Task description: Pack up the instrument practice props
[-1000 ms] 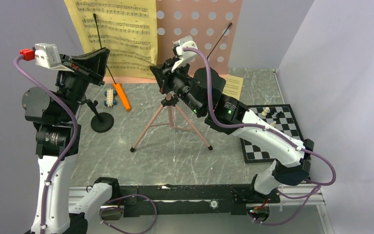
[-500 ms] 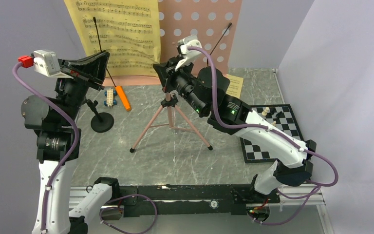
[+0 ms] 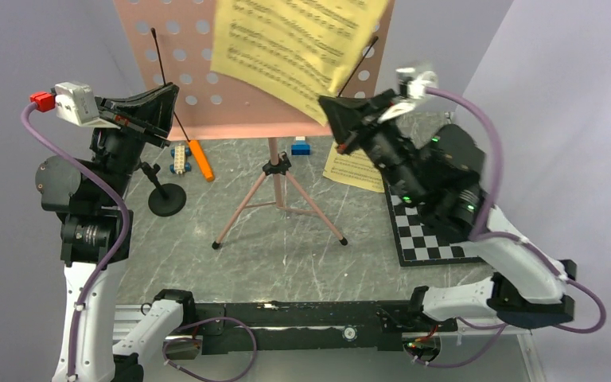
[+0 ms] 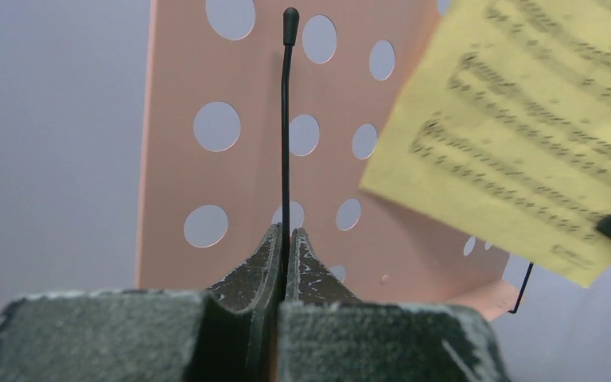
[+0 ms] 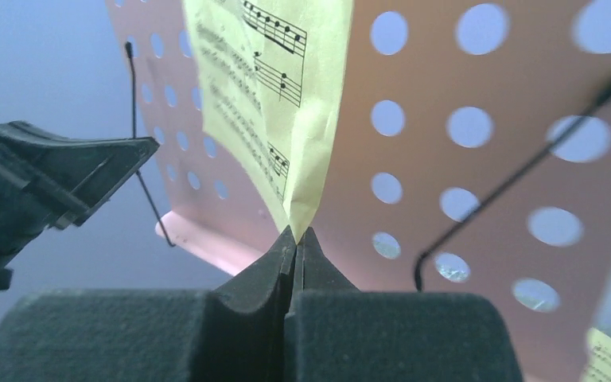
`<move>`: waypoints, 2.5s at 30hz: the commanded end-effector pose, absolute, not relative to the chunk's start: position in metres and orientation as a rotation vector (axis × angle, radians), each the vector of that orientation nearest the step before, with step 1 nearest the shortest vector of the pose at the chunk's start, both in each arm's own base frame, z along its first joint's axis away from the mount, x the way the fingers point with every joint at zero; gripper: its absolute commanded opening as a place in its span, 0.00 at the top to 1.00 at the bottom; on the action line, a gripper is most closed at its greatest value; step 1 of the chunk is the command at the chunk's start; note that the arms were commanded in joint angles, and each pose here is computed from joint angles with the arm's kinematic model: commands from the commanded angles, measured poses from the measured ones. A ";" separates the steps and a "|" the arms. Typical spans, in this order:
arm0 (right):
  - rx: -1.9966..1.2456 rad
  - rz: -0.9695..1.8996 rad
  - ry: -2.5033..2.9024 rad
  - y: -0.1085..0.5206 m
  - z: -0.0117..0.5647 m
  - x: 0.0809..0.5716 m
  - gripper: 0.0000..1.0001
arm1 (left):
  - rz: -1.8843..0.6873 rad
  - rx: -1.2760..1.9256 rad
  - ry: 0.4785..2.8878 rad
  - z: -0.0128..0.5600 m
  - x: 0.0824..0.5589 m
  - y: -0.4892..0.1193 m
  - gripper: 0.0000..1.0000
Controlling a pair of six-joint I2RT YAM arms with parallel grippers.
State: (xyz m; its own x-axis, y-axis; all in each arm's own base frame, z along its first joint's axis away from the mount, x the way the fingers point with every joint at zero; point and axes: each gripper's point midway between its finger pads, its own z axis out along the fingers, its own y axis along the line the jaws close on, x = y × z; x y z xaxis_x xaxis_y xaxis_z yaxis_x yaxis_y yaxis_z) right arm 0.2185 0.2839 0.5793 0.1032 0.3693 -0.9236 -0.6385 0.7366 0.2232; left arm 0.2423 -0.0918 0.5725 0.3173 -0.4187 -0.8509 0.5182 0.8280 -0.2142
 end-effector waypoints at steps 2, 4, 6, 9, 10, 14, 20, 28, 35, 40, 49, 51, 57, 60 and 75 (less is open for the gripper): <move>-0.410 0.833 1.146 0.246 0.592 0.171 1.00 | -0.583 0.094 1.039 0.580 0.240 -0.086 1.00; -0.560 0.859 1.127 0.246 0.579 0.150 1.00 | -0.570 0.074 1.055 0.573 0.247 -0.083 0.99; -0.684 0.885 1.111 0.247 0.561 0.132 1.00 | -0.563 0.058 1.072 0.567 0.253 -0.081 0.95; -0.849 0.910 1.068 0.242 0.527 0.105 1.00 | -0.558 0.041 1.085 0.561 0.256 -0.079 0.83; -0.892 0.922 1.057 0.240 0.515 0.098 1.00 | -0.557 0.035 1.088 0.559 0.257 -0.079 0.75; -1.038 0.941 1.083 0.239 0.469 0.080 1.00 | -0.560 0.031 1.098 0.556 0.255 -0.078 0.46; -1.124 0.952 1.240 0.241 0.398 0.077 1.00 | -0.569 0.018 1.108 0.551 0.241 -0.077 0.19; -0.767 0.724 1.671 0.209 0.298 0.130 1.00 | -0.561 -0.098 1.126 0.519 0.217 -0.060 0.06; -0.176 0.403 1.781 0.138 0.290 0.183 1.00 | -0.583 -0.191 1.163 0.491 0.211 -0.053 0.07; -0.027 0.179 1.744 0.113 0.306 0.208 1.00 | -0.608 -0.236 1.194 0.473 0.212 -0.052 0.08; 0.151 0.157 1.804 0.089 0.319 0.291 1.00 | -0.628 -0.293 1.245 0.439 0.216 -0.051 0.07; 0.244 0.270 1.843 0.079 0.314 0.317 1.00 | -0.636 -0.295 1.252 0.434 0.217 -0.052 0.07; 0.414 0.689 1.922 0.086 0.293 0.385 1.00 | -0.650 -0.295 1.272 0.422 0.216 -0.056 0.07; 0.459 0.763 1.955 0.091 0.285 0.418 1.00 | -0.654 -0.300 1.280 0.415 0.217 -0.056 0.07; 0.629 0.780 2.263 0.080 0.116 0.481 1.00 | -0.693 -0.281 1.325 0.387 0.218 -0.067 0.06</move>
State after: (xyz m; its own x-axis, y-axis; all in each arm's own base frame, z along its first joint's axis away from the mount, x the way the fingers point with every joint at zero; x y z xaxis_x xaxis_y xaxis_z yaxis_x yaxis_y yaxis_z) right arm 0.4701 0.0917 0.1279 -0.6923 0.5810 -0.4280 0.2072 0.7282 0.6533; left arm 0.2239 -0.0642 0.3782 0.0608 -0.5996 -0.7980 0.2678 0.7799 -0.5657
